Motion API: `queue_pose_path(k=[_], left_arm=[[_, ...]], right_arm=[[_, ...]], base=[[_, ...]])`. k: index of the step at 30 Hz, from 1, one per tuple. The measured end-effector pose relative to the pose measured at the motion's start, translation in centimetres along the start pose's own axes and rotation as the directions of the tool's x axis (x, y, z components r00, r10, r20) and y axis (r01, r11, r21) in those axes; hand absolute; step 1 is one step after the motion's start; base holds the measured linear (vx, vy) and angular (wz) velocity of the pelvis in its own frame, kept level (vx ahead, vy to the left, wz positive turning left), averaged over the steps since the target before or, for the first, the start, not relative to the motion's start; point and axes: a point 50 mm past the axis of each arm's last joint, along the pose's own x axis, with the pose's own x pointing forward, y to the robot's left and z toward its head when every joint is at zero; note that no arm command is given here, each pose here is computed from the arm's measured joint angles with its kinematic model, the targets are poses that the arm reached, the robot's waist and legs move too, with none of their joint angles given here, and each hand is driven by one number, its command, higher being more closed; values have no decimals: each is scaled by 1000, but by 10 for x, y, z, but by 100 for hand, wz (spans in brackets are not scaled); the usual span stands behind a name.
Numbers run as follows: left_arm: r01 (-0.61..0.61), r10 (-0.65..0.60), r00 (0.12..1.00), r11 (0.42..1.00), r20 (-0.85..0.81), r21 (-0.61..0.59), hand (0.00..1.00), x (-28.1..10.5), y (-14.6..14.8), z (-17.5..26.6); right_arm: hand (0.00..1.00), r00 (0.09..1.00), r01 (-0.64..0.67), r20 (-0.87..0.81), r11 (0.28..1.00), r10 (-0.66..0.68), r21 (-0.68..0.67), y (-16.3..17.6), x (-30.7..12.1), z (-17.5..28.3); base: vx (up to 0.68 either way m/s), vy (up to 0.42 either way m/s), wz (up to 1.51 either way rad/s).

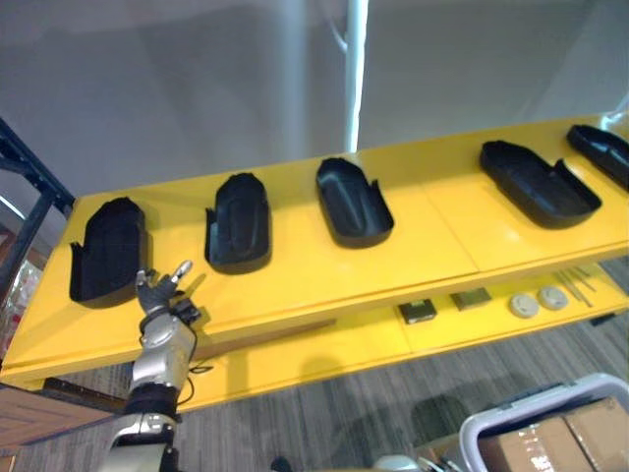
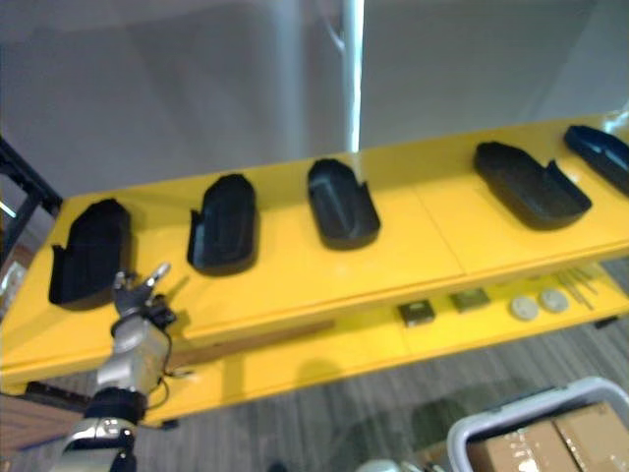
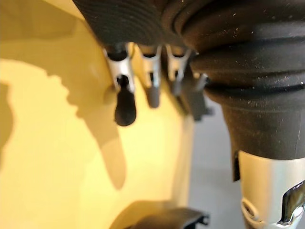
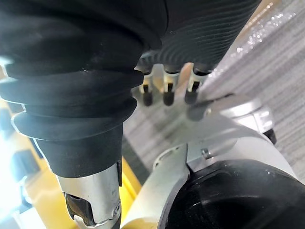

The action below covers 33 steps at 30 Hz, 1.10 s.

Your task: Walk over and take plastic housings, then place them on the shelf

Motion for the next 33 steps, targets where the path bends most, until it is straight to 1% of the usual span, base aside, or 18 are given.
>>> queue_pose_path(k=[6, 16, 21, 23, 25, 27, 28, 30, 31, 32, 33], left_arm=[[-55, 55, 998, 998, 4, -35, 0, 0, 5, 0], [-100, 101, 995, 994, 19, -46, 0, 1, 8, 2], [-99, 100, 995, 994, 21, -49, 0, 1, 8, 2], [-81, 83, 996, 995, 27, -52, 0, 1, 7, 2], [-19, 21, 999, 998, 43, -56, 0, 1, 5, 3], [94, -91, 993, 995, 75, -37, 0, 0, -2, 7], [129, -127, 988, 991, 84, -28, 0, -1, -4, 8], [292, -289, 947, 956, 143, -6, 0, -10, -15, 17], [335, -331, 930, 942, 163, 0, 0, -12, -19, 21], [407, -401, 894, 913, 199, 10, 0, -17, -26, 29], [454, -446, 864, 891, 233, 18, 0, -20, -30, 37]], right_arm=[[0, 1000, 0, -1, 1000, 0, -1, 0, 0, 0], [0, 1000, -1, -7, 1000, 1, -2, 0, 0, 0], [0, 1000, -1, -9, 1000, 1, -1, 1, 1, 0], [0, 1000, 0, -9, 1000, 0, -5, 0, 1, 0], [0, 1000, 5, -5, 1000, -5, -18, 0, 1, 0], [0, 1000, 12, -4, 1000, -12, -20, 0, 1, 0], [0, 1000, 14, -1, 1000, -14, -22, 0, 1, 0], [0, 1000, 27, 11, 999, -26, -34, -1, 1, 2], [0, 999, 32, 13, 999, -31, -37, -1, 1, 2], [0, 999, 38, 16, 998, -37, -45, -1, 1, 2], [0, 999, 41, 21, 998, -40, -43, -1, 1, 3]], base=[[0, 0, 0], [0, 0, 0], [0, 0, 0], [0, 0, 0], [0, 0, 0], [0, 0, 0], [0, 0, 0], [0, 0, 0], [0, 0, 0], [0, 0, 0], [0, 0, 0]])
